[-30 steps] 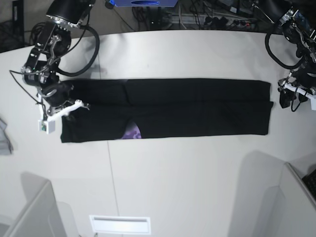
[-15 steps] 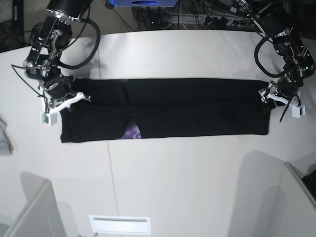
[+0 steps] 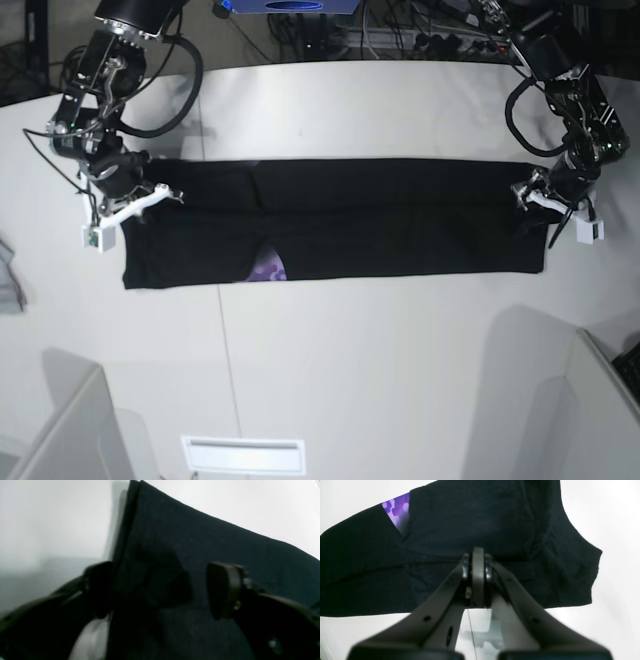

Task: Fold the T-shirt properly
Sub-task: 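Lower both grippers and grasp the ends of the folded strip, then fold the strip end with the left gripper toward the right gripper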

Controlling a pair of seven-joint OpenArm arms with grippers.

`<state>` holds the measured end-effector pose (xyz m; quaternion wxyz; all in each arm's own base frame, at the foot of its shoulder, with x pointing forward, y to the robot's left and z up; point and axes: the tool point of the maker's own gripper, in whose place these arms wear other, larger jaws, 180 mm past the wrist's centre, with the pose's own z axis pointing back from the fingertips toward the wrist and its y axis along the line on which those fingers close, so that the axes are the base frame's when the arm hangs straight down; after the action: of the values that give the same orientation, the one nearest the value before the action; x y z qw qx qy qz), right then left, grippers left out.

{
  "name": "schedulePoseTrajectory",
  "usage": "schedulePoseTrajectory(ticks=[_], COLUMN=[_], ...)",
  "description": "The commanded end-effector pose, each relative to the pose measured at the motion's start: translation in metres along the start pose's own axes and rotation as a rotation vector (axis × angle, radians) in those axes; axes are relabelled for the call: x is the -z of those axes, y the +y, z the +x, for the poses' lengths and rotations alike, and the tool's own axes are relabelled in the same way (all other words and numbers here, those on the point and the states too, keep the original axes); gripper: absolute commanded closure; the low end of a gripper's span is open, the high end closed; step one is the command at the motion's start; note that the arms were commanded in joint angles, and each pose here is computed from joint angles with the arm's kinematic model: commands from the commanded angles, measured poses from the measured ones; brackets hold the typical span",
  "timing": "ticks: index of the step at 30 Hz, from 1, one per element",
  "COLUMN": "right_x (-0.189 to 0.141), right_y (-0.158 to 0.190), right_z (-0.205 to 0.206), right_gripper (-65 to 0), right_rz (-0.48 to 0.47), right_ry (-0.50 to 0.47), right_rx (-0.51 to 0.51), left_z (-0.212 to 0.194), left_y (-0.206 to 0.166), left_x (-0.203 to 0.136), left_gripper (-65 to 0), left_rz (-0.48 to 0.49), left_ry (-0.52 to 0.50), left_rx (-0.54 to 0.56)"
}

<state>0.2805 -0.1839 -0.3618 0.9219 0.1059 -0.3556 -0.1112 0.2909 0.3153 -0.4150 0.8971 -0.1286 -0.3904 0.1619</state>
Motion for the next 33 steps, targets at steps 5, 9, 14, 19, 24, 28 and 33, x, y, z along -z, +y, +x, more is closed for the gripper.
schedulePoseTrajectory(ticks=[5,9,14,19,24,28,33], right_x=[-0.004,-0.004,-0.005,-0.005,-0.005,-0.005,-0.005], right_y=[0.002,0.002,0.0,0.0,0.001,0.001,0.003], right_z=[0.015,0.015,0.012,0.012,0.012,0.012,0.013], right_gripper=[0.0,0.0,0.0,0.0,0.0,0.0,0.0], right_rz=[0.007,0.007,0.004,0.004,0.005,0.005,0.017], right_ry=[-0.055,-0.055,-0.048,-0.048,-0.049,-0.049,-0.052], right_rx=[-0.006,-0.006,-0.005,-0.005,-0.004,-0.004,0.002], left_z=[-0.012,-0.009,0.014,0.03,0.049,0.048,0.043], left_y=[0.01,0.017,0.024,0.033,0.031,0.026,0.022], left_x=[0.005,0.007,0.0,-0.012,-0.025,-0.033,-0.037], left_gripper=[-18.1,0.0,0.0,0.0,0.0,0.0,0.0], left_rz=[0.021,0.028,0.048,0.073,0.084,0.086,0.127], left_ry=[0.06,0.068,-0.026,-0.082,-0.131,-0.136,-0.114], left_rx=[-0.03,-0.04,-0.006,0.036,0.1,0.141,0.221])
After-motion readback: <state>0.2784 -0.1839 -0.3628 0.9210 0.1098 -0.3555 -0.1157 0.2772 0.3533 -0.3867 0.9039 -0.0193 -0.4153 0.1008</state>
